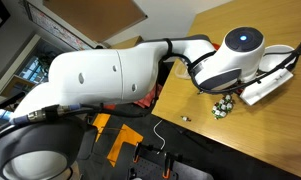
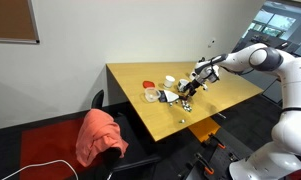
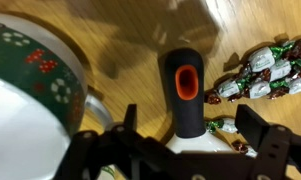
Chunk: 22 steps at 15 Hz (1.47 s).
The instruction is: Use the brush to sweep the candy on the table
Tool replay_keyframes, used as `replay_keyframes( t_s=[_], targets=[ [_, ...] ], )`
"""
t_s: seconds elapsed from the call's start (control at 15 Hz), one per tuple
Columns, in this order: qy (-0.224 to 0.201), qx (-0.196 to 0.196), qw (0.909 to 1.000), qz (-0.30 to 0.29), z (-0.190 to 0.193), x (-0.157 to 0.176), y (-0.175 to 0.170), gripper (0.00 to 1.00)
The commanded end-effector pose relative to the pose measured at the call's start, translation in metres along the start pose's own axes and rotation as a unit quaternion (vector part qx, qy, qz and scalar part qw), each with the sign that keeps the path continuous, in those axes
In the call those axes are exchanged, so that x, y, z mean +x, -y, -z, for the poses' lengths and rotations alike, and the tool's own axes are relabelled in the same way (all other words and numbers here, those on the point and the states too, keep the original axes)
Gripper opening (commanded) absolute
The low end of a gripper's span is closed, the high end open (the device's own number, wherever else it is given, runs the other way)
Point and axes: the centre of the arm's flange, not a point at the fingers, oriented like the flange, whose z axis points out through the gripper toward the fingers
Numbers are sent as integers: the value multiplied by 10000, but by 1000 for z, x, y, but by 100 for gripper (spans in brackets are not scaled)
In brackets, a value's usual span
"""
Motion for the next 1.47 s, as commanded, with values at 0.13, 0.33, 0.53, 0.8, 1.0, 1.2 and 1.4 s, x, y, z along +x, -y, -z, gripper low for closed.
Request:
replay_keyframes(
  t_s=[0.13,0.33,0.53,0.8,1.0,1.2,1.4],
  targets=[
    [-11,-101,9998,177,-16,0,-8,100],
    [-46,-52,9998,207,-25,2,-5,100],
    [-40,-25,9997,232,-31,1,-5,74],
    [-17,-44,9997,223,-30,-4,-6,50],
    [-8,-65,9997,220,-29,-6,-6,22],
    [-14,-122,9995,289,-23,-2,-1,16],
    [-61,-235,9987,444,-6,7,11,16]
  ],
)
